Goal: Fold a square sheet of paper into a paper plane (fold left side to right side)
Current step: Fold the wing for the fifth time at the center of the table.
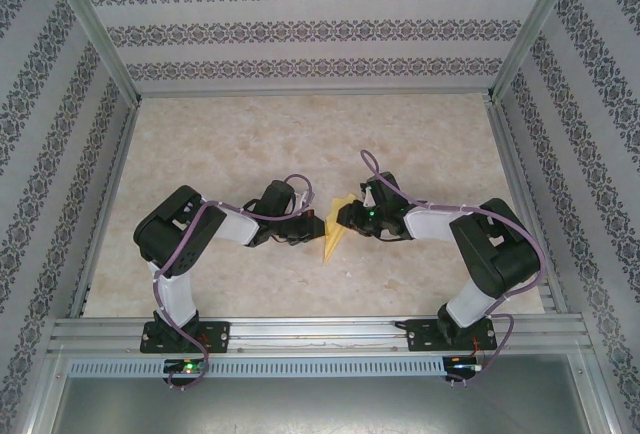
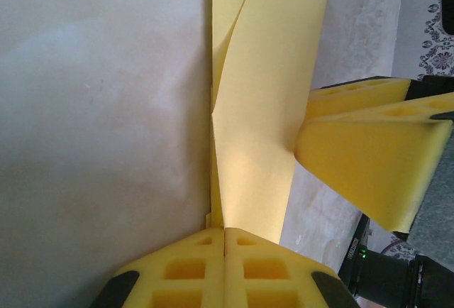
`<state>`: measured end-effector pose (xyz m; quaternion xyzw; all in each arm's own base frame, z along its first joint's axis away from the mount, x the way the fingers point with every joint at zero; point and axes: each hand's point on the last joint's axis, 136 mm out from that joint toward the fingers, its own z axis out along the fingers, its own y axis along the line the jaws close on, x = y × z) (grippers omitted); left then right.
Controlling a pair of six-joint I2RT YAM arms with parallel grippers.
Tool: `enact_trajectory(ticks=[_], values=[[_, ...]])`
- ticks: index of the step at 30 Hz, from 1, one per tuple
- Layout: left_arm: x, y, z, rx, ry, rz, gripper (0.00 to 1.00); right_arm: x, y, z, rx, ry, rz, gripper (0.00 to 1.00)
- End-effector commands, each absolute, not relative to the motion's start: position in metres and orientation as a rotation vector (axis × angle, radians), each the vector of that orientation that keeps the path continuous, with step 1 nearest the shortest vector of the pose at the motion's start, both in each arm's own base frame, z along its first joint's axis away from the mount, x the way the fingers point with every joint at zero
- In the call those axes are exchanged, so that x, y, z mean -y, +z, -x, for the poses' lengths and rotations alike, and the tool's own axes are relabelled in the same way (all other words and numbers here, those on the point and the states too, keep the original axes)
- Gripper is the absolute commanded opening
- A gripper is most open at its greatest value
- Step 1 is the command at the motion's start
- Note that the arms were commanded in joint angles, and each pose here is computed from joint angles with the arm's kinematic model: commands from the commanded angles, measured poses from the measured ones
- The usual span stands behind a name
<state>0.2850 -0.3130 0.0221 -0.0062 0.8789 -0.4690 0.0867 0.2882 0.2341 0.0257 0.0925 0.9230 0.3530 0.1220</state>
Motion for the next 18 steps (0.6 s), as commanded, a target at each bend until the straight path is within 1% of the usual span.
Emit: enact_trajectory(ticks=[1,6,18], values=[[0.306,-0.012,-0.286,-2.674,-1.263,0.025,0.03,-0.226,0.023,-0.286,-2.701,1.0,-0.284,0.35],[0.312,-0.001,-0.287,-2.632,-1.288,-0.021,0.03,-0.23,0.016,-0.286,-2.715,1.021,-0.28,0.35],[0.318,0.022,-0.289,-2.549,-1.305,-0.115,0.02,-0.239,0.018,-0.293,-2.713,1.036,-0.165,0.35]])
